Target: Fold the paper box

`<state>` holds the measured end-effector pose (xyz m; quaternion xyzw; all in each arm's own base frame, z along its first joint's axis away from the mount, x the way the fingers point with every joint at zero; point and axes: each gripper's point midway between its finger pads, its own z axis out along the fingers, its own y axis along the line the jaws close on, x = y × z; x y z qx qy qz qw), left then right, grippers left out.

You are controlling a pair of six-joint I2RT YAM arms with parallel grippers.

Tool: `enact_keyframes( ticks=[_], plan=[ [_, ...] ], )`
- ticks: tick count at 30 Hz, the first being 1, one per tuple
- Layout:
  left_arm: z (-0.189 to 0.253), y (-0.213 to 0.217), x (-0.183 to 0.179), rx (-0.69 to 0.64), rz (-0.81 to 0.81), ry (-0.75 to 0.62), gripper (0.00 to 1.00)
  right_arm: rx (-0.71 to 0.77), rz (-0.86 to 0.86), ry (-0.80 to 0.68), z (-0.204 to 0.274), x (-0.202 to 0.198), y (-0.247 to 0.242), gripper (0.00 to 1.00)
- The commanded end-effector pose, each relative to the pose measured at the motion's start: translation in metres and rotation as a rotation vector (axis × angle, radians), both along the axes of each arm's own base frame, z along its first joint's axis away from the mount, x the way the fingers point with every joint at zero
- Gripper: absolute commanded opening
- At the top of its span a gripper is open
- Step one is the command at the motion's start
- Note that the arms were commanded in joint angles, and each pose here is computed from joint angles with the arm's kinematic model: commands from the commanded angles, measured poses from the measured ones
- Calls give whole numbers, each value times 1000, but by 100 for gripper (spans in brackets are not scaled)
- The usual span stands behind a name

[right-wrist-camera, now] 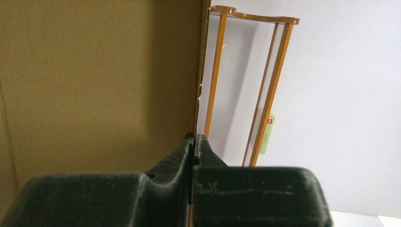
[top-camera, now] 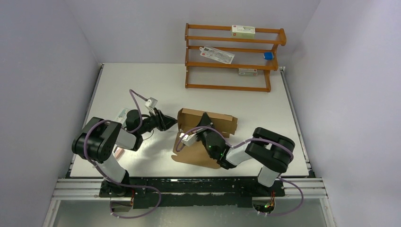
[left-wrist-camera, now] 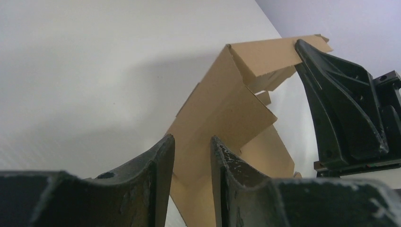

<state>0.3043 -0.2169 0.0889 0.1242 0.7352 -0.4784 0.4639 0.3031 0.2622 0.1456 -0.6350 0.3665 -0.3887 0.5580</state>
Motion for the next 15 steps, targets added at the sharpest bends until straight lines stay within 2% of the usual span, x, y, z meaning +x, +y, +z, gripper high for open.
enact_keyframes(
  ticks=[1,15],
  plan=[
    [13,-10,-7,-24,-36,-72,39,10,35,-64,7,-6,7,0],
    [12,-21,4,31,-20,-175,41,-28,80,-52,-1,-16,16,0]
  ],
)
